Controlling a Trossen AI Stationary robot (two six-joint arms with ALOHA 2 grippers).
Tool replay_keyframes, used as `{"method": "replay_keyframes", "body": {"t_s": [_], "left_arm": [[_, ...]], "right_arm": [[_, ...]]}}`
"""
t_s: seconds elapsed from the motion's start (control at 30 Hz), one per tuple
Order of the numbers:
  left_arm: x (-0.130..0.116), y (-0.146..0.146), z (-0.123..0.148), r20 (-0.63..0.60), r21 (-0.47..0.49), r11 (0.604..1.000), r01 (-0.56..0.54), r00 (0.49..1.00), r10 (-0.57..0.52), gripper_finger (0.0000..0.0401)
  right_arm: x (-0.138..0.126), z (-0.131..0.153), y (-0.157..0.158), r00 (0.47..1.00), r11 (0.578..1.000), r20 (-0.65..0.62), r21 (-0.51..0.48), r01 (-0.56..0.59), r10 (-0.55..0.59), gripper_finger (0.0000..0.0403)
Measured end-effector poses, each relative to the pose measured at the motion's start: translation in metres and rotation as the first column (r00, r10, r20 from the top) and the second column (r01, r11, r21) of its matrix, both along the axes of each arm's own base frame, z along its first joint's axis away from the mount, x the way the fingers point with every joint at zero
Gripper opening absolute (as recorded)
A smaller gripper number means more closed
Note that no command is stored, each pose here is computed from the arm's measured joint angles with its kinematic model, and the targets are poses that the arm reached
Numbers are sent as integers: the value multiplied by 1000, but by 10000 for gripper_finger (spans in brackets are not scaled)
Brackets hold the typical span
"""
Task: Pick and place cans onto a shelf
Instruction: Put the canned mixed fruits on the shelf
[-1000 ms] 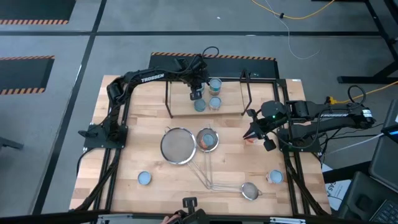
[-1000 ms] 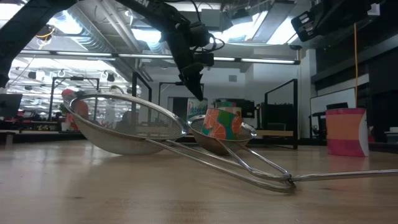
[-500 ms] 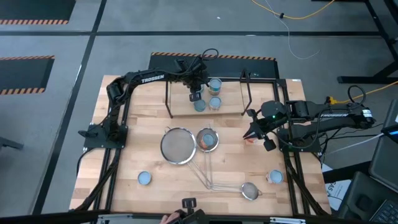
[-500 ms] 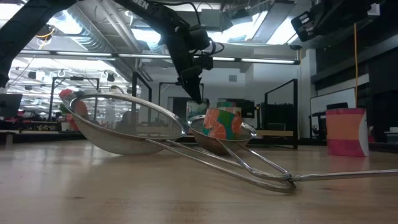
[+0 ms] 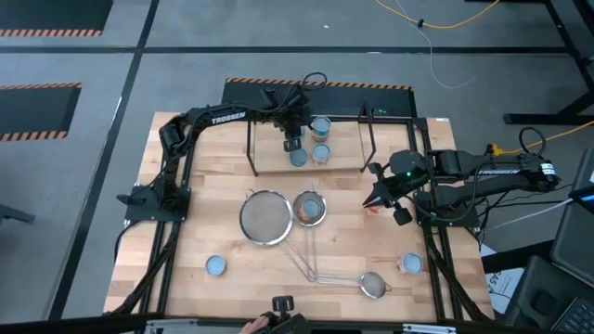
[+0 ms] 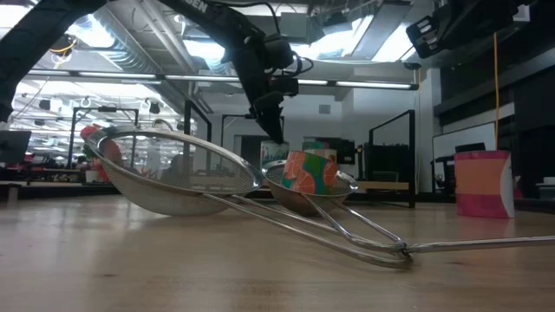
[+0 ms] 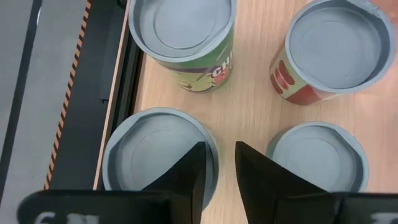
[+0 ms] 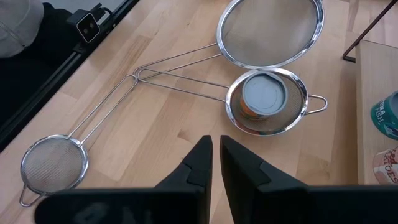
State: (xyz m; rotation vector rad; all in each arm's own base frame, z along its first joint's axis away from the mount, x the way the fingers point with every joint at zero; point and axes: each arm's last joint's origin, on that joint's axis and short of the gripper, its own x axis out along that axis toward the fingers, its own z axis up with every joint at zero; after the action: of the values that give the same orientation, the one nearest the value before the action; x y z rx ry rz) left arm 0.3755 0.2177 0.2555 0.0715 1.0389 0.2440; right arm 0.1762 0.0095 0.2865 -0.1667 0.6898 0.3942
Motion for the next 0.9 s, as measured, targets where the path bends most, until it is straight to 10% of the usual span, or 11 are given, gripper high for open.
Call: {"method": "replay_keyframes", "body": {"t_s": [0.53, 0.9], "left_arm": [[-12, -24, 43, 59, 59, 998, 20, 998, -24, 81], [-72, -88, 139, 224, 64, 998, 21, 974, -35, 82]], "right_arm": [[0, 0, 0, 1000, 1000, 0, 3, 1, -1, 37], [6, 6, -2, 990, 989, 45, 55, 135, -137, 69]]}}
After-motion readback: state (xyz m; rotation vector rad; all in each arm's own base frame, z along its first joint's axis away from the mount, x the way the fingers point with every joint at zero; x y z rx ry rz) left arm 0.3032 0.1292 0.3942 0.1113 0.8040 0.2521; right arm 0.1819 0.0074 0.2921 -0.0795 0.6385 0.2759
